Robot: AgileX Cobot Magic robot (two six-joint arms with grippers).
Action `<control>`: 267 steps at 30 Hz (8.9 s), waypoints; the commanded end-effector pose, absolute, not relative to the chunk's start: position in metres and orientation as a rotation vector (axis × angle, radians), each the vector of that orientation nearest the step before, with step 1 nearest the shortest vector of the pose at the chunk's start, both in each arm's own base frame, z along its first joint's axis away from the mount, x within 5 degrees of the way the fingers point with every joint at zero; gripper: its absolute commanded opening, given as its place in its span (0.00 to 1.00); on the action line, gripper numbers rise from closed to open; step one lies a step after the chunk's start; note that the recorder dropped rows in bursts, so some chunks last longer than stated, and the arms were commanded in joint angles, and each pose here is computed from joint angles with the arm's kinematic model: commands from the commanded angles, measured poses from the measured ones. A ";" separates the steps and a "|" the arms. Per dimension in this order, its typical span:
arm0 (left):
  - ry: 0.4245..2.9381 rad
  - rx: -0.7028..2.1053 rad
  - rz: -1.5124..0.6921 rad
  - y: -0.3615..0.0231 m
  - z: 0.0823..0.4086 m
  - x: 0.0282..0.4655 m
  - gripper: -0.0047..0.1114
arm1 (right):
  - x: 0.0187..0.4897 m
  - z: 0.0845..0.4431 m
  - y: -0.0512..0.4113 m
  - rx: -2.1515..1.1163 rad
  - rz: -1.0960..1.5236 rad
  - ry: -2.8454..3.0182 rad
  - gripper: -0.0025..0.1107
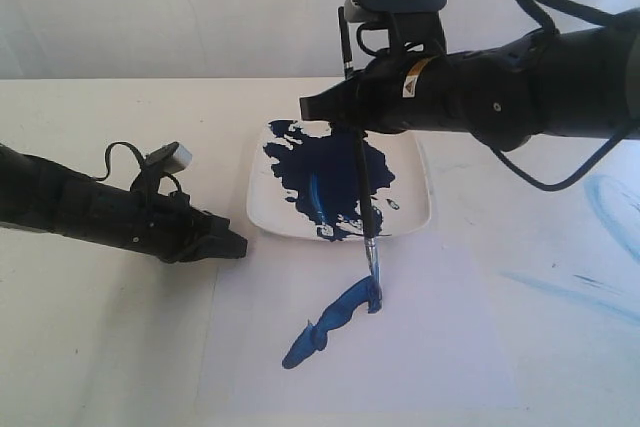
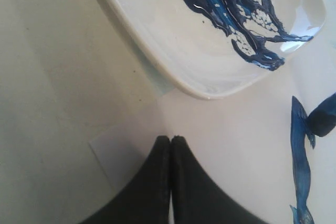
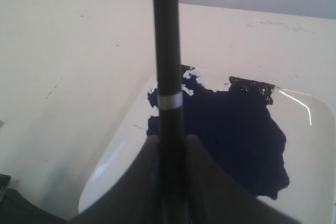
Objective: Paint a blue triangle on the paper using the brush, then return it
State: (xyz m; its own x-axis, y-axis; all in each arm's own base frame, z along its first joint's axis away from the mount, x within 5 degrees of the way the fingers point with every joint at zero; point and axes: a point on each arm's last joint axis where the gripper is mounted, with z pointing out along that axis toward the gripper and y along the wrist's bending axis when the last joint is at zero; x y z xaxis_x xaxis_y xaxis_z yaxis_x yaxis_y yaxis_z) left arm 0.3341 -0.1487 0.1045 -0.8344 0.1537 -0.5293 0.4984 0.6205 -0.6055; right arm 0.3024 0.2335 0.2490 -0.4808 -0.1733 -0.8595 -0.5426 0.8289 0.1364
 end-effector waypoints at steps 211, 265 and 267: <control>2.445 0.504 -1.099 -0.150 0.097 0.331 0.04 | 0.293 0.226 0.232 -0.467 0.496 2.308 0.02; 2.445 0.504 -1.099 -0.150 0.097 0.331 0.04 | 0.360 0.309 0.142 0.363 0.759 1.668 0.02; 2.445 0.504 -1.099 -0.150 0.097 0.331 0.04 | 0.369 0.294 0.145 0.432 0.798 1.653 0.02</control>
State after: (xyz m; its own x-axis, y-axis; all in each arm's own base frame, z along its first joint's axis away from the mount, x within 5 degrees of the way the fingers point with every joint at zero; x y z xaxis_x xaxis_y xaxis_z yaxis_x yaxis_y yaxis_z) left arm 0.3341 -0.1487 0.1045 -0.8344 0.1537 -0.5293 0.4984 0.6205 -0.6055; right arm 0.3566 0.1450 0.3096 -0.2578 0.5749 -0.7765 -0.1778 0.7618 0.6230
